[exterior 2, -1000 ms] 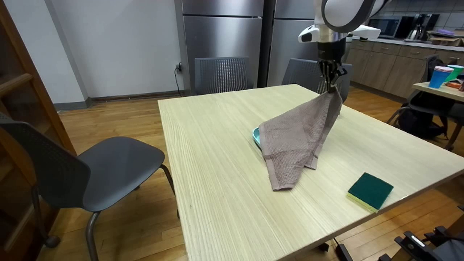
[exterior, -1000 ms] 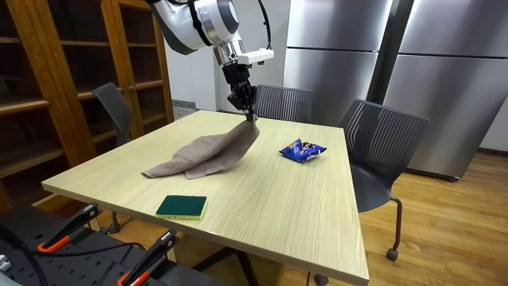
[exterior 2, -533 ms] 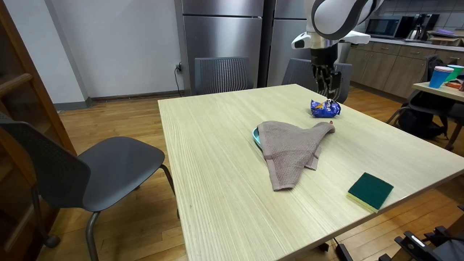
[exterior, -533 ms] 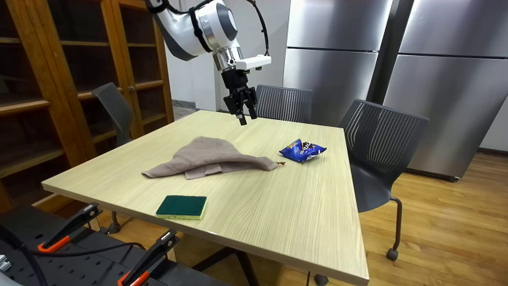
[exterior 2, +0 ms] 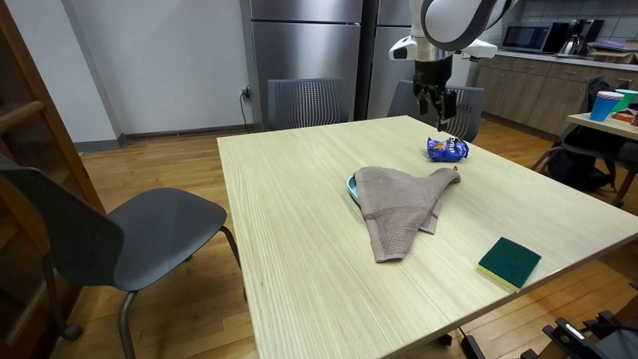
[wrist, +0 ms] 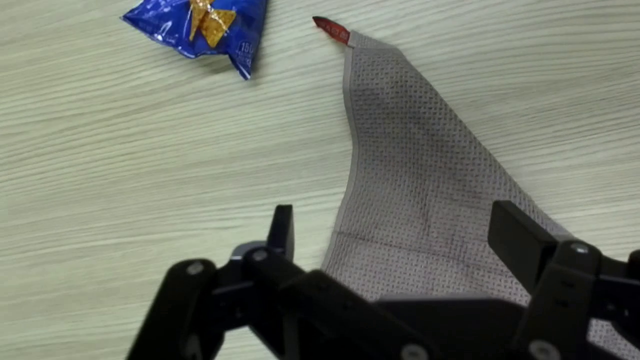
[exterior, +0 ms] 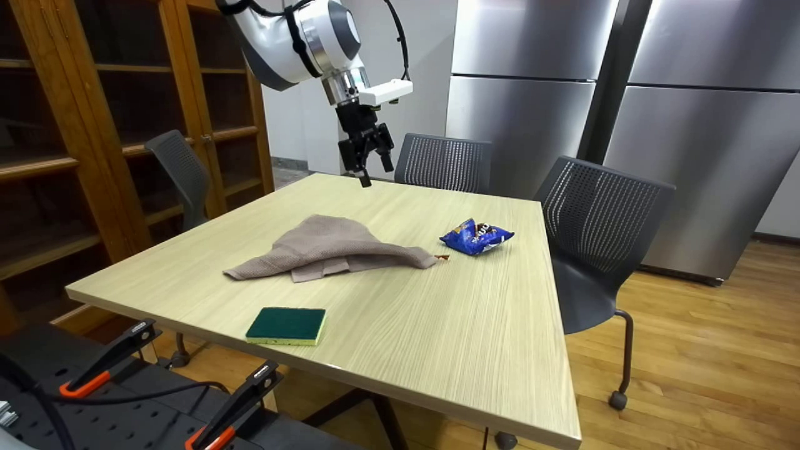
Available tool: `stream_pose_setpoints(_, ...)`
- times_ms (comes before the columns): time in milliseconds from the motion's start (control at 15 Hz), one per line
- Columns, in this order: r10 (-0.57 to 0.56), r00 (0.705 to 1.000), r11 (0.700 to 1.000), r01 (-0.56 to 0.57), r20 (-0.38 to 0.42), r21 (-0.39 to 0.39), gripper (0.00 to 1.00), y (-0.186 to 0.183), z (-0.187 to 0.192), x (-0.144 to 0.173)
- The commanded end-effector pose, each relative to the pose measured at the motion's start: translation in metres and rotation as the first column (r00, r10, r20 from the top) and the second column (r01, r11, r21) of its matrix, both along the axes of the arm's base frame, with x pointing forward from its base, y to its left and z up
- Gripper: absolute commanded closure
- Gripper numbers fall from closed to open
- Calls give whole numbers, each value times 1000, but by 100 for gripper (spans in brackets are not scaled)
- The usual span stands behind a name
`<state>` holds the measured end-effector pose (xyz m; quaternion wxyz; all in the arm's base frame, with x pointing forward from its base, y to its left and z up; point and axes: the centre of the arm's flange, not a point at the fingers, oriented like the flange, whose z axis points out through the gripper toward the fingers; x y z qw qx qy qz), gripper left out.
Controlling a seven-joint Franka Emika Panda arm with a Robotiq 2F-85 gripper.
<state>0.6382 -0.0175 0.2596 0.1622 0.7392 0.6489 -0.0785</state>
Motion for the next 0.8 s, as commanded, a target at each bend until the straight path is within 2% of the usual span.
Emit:
stream_pose_setpoints(0,21,996,1000,-22,86,10,0,24,18,-29)
stream_pose_setpoints(133,-7,989,998,-2,145,62,0,31,23,-42)
stream_pose_setpoints(400,-141,960,972,89,241,215,0,35,24,-68)
stream_pose_setpoints(733,-232,934,946,152,272,285,0,35,18,-103)
